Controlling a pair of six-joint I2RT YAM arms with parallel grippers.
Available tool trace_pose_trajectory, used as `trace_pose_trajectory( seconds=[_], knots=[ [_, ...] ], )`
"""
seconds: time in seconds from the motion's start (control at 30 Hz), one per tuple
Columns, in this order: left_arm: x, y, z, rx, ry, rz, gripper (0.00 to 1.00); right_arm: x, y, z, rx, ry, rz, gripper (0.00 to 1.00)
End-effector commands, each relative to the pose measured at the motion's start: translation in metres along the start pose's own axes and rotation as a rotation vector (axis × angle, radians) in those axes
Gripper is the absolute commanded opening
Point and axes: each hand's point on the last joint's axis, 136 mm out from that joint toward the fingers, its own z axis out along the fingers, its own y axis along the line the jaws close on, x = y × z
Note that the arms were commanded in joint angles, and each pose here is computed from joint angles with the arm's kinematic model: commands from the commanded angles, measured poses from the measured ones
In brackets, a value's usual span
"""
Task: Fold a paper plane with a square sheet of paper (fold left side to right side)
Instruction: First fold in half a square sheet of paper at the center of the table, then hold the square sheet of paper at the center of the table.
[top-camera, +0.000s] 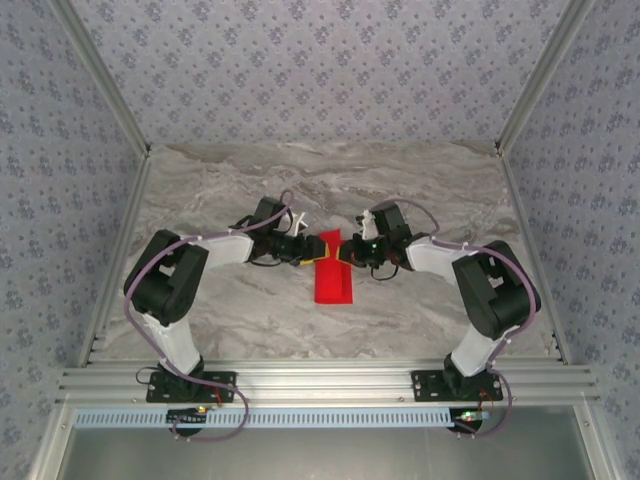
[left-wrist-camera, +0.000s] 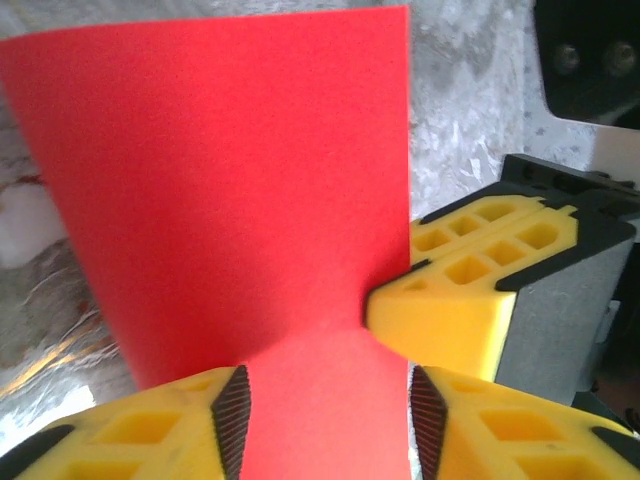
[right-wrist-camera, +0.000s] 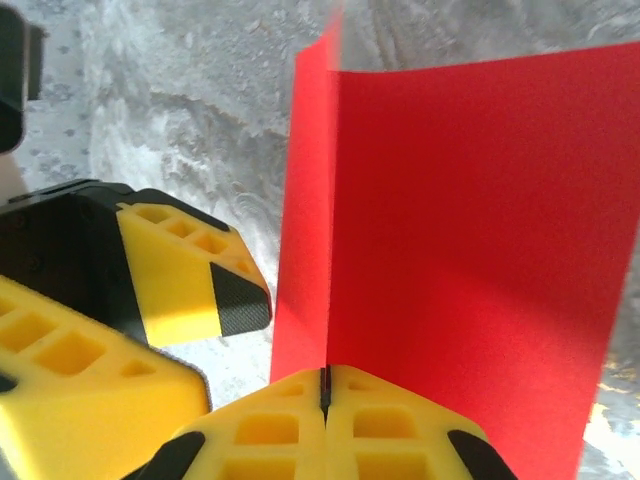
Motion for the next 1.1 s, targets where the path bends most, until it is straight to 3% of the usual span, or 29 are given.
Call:
trace_pose_trajectory(
  seconds=[0.0, 0.23, 0.53, 0.8, 0.93, 1.07],
  knots=[
    [-0.005, -0.01, -0.016, -0.061, -0.036, 0.058, 0.56, -0.001, -0.021, -0.001, 0.136, 0.031, -0.049, 0.0],
    [0.009, 0.008, -0.013, -0.175, -0.004, 0.057, 0.66, 0.0, -0.046, 0.005, 0.25, 0.067, -0.053, 0.01],
    [0.008, 0.02, 0.014, -0.257, 0.038, 0.033, 0.67, 0.002, -0.054, 0.008, 0.278, 0.067, -0.049, 0.04],
    [0.009, 0.032, 0.027, -0.344, 0.059, 0.014, 0.55, 0.001, -0.052, 0.009, 0.264, 0.063, -0.055, 0.08],
    [0.011, 0.043, 0.028, -0.403, 0.07, -0.002, 0.46, -0.004, -0.047, 0.001, 0.266, 0.032, -0.071, 0.2],
    [0.011, 0.048, 0.029, -0.421, 0.074, -0.008, 0.45, -0.011, -0.046, -0.019, 0.321, -0.029, -0.102, 0.35]
  ],
)
